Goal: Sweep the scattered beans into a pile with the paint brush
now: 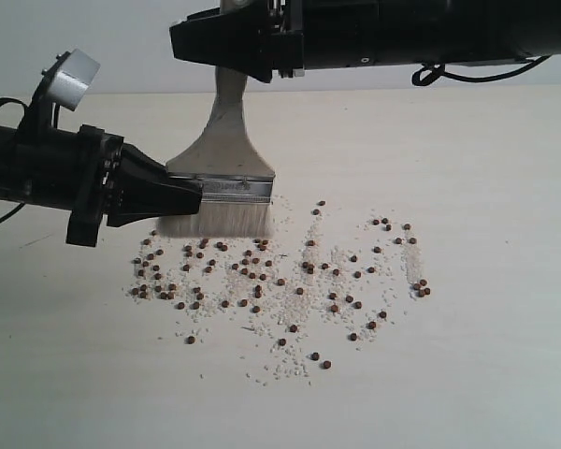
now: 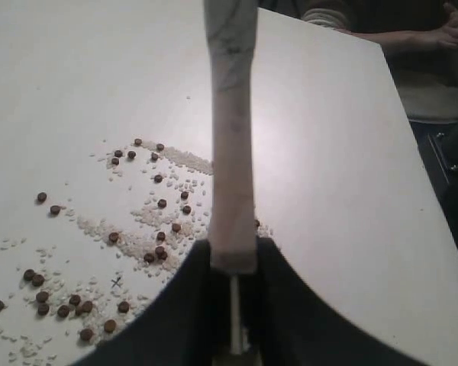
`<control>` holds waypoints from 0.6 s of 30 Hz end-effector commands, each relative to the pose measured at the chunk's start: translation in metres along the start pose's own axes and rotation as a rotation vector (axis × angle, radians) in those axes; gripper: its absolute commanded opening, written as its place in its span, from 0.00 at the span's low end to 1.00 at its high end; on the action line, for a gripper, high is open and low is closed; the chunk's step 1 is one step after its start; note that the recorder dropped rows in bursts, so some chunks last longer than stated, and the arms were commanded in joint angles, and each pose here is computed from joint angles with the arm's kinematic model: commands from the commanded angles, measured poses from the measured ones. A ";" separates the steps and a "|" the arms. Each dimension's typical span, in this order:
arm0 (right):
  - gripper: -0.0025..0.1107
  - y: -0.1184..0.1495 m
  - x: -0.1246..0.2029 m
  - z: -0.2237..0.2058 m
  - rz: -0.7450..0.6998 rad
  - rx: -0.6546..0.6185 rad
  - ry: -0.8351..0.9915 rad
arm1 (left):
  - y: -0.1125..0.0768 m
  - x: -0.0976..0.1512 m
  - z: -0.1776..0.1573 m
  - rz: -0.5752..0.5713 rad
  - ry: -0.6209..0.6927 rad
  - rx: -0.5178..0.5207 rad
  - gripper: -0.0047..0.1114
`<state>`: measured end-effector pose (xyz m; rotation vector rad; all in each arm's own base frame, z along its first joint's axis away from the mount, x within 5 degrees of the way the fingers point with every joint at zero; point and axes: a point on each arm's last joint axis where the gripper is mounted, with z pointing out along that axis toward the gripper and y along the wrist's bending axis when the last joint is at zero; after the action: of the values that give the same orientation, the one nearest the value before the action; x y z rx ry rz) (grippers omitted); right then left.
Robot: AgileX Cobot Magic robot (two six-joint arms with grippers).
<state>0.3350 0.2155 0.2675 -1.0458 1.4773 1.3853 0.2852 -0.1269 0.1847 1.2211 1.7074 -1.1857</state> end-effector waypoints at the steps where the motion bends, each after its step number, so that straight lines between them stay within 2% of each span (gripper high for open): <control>1: 0.47 0.000 -0.005 0.001 -0.028 -0.008 -0.013 | -0.001 -0.002 -0.001 0.001 -0.018 0.004 0.04; 4: 0.45 0.000 -0.009 0.001 -0.042 -0.009 -0.018 | -0.001 -0.002 -0.001 0.001 -0.018 0.004 0.04; 6: 0.41 0.000 -0.011 0.001 -0.049 -0.010 -0.021 | -0.001 -0.002 -0.001 0.001 -0.018 0.004 0.04; 9: 0.22 0.000 -0.012 0.002 -0.051 -0.010 -0.022 | -0.001 -0.002 -0.001 0.001 -0.018 0.004 0.04; 11: 0.04 0.000 -0.011 0.002 -0.052 -0.010 -0.021 | -0.001 -0.002 -0.001 0.000 -0.020 0.003 0.04; 18: 0.02 0.000 -0.011 0.002 -0.037 -0.010 -0.021 | 0.000 -0.002 -0.001 -0.002 -0.025 0.000 0.04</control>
<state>0.3371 0.2177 0.2747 -1.0669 1.4323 1.3890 0.2849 -0.1268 0.1844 1.2304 1.7054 -1.1831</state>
